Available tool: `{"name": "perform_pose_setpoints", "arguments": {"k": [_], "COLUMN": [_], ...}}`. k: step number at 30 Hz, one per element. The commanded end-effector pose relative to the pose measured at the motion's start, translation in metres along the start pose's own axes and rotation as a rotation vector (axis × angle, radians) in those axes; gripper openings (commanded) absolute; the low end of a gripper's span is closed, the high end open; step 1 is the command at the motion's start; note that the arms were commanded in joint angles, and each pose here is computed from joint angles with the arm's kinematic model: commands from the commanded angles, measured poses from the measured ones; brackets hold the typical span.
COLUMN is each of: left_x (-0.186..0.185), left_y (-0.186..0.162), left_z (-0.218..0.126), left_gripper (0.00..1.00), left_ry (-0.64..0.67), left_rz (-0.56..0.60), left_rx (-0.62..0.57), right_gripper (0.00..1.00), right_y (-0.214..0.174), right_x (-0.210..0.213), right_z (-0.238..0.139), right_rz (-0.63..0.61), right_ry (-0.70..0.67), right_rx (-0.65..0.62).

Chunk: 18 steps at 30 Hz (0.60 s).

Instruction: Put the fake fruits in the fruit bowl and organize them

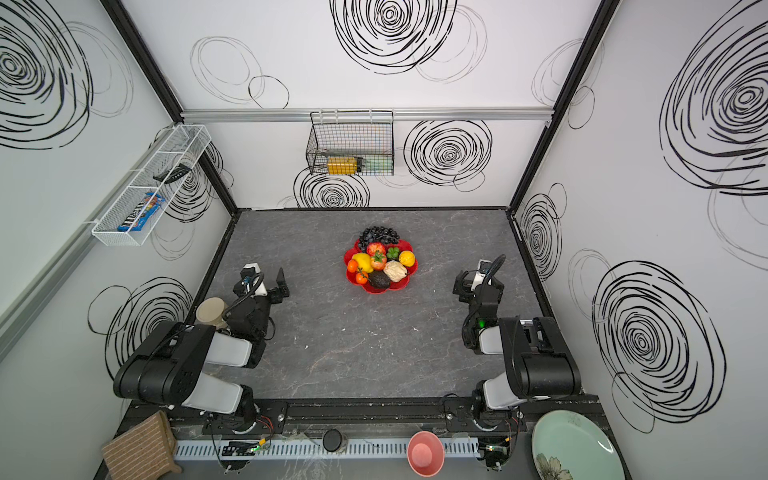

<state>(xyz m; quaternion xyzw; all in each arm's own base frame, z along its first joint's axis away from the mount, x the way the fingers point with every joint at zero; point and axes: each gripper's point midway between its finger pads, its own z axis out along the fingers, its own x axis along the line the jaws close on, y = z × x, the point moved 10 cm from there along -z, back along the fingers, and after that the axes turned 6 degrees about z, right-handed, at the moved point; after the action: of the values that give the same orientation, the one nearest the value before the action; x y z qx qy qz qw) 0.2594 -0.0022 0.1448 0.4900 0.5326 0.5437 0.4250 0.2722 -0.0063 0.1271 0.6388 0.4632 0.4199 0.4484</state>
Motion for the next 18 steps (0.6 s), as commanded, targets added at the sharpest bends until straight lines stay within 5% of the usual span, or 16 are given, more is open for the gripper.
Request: {"name": "perform_pose_setpoints", "arguments": {"k": [1,18], "left_x": [0.0025,-0.0005], "left_y": [0.0081,0.0083], "left_z": [-0.0007,0.0008], "left_gripper": [0.96,0.96], "left_ry": [0.012,0.016], "left_rz": [-0.025,-0.011], "left_rx": [-0.054,-0.046], "right_gripper": [0.97,0.97], "right_y": [0.0111,0.0108], "right_x": [0.0022,0.0028], "right_z": [0.0001,0.0022], "right_rz": [0.026,0.027], "right_ry": [0.017,0.013], "right_rx": [-0.062,-0.045]}}
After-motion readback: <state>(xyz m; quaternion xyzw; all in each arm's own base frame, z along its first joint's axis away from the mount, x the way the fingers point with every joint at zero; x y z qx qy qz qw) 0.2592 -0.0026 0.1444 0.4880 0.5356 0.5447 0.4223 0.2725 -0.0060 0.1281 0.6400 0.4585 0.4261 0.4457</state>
